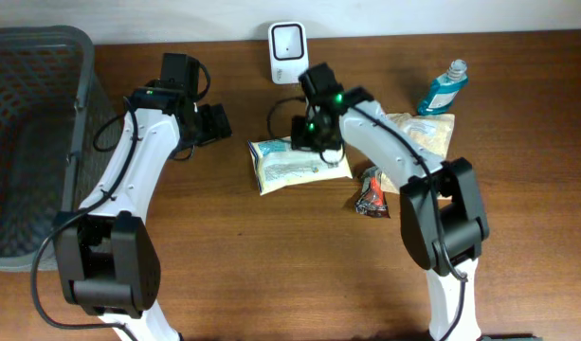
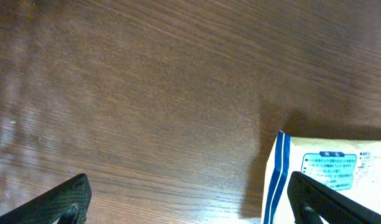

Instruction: Scan the item barcode

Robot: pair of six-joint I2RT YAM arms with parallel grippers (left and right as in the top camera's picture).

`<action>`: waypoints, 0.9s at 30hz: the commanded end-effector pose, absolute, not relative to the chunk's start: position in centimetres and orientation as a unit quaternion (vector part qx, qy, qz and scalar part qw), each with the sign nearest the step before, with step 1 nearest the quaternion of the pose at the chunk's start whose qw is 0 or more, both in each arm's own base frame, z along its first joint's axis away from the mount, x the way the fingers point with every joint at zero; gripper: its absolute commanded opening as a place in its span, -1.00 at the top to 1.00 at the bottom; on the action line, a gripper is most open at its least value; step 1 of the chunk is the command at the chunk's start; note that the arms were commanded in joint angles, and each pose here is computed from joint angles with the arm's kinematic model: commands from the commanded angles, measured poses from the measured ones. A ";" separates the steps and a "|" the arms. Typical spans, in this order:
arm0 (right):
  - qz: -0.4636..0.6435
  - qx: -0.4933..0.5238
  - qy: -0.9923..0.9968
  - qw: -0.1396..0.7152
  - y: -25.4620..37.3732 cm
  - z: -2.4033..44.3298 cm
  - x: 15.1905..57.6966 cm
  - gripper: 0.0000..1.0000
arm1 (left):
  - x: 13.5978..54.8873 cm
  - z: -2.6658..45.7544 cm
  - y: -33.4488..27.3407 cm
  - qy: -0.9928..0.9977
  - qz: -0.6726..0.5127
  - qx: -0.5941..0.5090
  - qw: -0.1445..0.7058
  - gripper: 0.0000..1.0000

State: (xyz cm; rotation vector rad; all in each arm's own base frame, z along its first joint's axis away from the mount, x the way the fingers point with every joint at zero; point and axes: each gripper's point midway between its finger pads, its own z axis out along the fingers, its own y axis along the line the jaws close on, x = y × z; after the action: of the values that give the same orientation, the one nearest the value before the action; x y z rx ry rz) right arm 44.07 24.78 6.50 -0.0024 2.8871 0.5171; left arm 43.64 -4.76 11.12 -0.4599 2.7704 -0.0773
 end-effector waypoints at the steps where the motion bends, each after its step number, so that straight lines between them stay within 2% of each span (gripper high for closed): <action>1: 0.193 -0.006 0.973 0.129 25.4 11.2 44.2 0.92 | 43.6 10.6 -4.6 0.972 -0.023 -0.168 0.160 -0.98; 8: 0.176 -0.009 0.982 0.065 27.5 6.4 39.5 0.92 | 43.6 10.6 -4.6 0.972 -0.023 -0.168 0.160 -0.98; 19: 0.200 0.007 0.974 0.109 30.2 1.7 38.9 0.92 | 43.6 10.6 -4.6 0.972 -0.023 -0.168 0.160 -0.98; 23: 0.210 -0.009 0.968 0.137 30.1 4.7 40.7 0.92 | 43.6 10.6 -4.6 0.972 -0.023 -0.168 0.160 -0.98; 27: 0.189 -0.016 0.964 0.187 28.0 11.3 43.8 0.92 | 43.6 10.6 -4.6 0.972 -0.023 -0.168 0.160 -0.98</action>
State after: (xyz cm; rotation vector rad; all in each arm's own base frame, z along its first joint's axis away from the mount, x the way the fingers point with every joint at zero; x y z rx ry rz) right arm 39.92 29.57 4.08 -0.0322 2.8793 0.5666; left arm 43.64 -4.75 11.12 -0.4600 2.7703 -0.0768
